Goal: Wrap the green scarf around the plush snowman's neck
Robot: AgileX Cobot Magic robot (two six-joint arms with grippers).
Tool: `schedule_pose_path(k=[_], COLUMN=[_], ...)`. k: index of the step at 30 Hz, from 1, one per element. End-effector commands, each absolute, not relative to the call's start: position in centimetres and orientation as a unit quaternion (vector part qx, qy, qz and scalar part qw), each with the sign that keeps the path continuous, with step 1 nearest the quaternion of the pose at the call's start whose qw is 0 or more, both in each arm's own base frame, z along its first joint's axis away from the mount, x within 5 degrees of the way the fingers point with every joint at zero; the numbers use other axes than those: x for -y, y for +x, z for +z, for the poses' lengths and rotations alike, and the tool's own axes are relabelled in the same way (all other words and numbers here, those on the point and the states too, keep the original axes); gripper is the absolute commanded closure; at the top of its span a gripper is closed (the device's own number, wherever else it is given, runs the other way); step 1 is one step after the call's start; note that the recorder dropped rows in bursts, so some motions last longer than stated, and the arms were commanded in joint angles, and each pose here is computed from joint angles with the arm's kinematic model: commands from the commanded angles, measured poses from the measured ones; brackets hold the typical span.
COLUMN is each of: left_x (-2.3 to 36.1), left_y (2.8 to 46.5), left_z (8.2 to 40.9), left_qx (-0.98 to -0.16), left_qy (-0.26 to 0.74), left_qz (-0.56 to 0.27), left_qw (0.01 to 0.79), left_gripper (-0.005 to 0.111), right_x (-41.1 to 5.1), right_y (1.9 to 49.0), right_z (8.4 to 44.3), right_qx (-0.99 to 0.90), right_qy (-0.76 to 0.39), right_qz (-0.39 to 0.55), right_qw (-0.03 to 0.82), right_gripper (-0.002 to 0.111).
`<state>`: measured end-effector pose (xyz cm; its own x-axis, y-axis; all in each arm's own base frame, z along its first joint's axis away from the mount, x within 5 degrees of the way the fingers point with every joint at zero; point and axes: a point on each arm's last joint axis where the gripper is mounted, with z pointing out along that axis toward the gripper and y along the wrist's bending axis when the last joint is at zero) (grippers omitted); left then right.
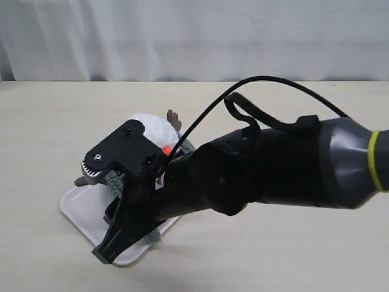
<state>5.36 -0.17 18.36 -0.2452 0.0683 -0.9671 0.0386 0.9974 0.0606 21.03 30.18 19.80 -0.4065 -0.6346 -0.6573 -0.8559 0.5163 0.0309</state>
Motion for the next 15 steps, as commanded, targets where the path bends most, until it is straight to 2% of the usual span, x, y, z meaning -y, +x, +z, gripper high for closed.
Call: schedule_pose_path(k=[1,6,10,12,15], left_x=[0.2,0.2,0.2,0.2,0.2], left_y=[5.4,5.4,5.4,5.4,5.4], left_z=[18.4,18.4,18.4,18.4,18.4], left_qx=[-0.784,-0.784,-0.784,-0.784,-0.785], left_qy=[0.035,0.035,0.035,0.035,0.035], left_qz=[0.013,0.013,0.013,0.013,0.012], left_qw=[0.619,0.619,0.619,0.619,0.618], left_gripper=[0.107,0.107,0.107,0.107,0.107], right_x=[-31.5,-32.6,-32.0,-31.4,-30.7], right_y=[19.0,16.6,16.5,17.0,18.1], right_z=[20.3,20.1,19.7,19.6,19.8], right_qx=[-0.775,-0.663,-0.605,-0.628,-0.706], right_qy=[-0.518,-0.663,-0.732,-0.717,-0.632], right_qz=[0.172,0.093,0.012,-0.013,-0.036], right_qw=[0.318,0.336,0.313,0.302,0.319], right_gripper=[0.065,0.065,0.065,0.065,0.065])
